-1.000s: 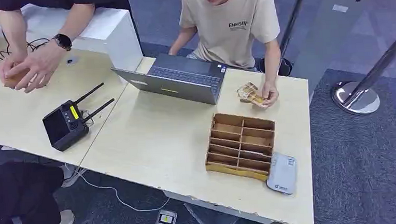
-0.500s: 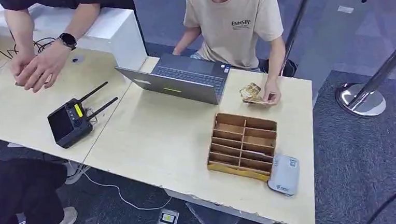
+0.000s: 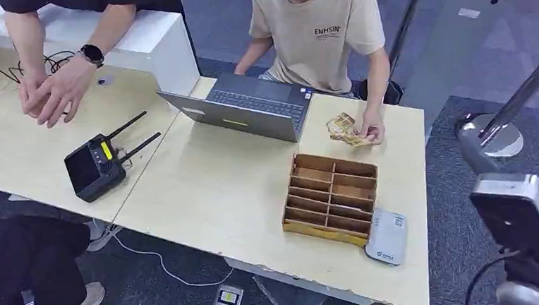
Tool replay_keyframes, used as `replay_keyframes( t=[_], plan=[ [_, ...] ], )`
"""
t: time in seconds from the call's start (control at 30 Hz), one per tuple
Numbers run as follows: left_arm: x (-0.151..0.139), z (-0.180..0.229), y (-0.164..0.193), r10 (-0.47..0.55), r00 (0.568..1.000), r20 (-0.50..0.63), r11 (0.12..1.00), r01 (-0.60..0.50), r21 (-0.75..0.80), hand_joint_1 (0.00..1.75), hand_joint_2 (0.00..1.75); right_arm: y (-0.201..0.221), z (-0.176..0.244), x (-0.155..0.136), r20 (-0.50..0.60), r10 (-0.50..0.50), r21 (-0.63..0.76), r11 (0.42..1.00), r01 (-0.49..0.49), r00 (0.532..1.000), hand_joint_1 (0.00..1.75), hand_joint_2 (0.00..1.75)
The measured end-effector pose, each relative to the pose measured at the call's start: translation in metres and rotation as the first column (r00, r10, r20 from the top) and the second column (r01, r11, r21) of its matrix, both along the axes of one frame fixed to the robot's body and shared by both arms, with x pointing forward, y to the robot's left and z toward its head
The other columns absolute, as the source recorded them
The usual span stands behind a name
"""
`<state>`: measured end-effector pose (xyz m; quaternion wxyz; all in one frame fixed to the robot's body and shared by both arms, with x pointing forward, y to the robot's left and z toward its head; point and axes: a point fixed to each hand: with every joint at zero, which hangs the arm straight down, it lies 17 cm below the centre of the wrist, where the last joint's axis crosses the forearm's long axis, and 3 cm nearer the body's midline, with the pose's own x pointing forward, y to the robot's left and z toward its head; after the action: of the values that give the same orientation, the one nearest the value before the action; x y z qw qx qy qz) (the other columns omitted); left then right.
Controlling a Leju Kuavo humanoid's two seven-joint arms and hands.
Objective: Pass the card to the sensor for recognition and then transmit it.
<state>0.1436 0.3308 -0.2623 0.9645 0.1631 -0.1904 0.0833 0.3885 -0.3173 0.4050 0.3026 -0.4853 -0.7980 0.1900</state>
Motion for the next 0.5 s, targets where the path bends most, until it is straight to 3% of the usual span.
replay_keyframes(
  t=[0.27,0.5],
  plan=[
    [-0.001,-0.001,-0.002,-0.017,1.0,-0.014,1.0,0.017,-0.001,0.0,1.75,0.036,-0.045,0.002,-0.104,0.122,0.026,0.992,-0.12,0.987,0.0,0.0],
    [0.006,0.001,-0.005,-0.046,0.999,-0.006,0.999,0.046,0.003,0.0,1.75,0.057,-0.082,0.011,-0.198,0.261,0.118,0.963,-0.241,0.945,0.0,0.0]
  ],
)
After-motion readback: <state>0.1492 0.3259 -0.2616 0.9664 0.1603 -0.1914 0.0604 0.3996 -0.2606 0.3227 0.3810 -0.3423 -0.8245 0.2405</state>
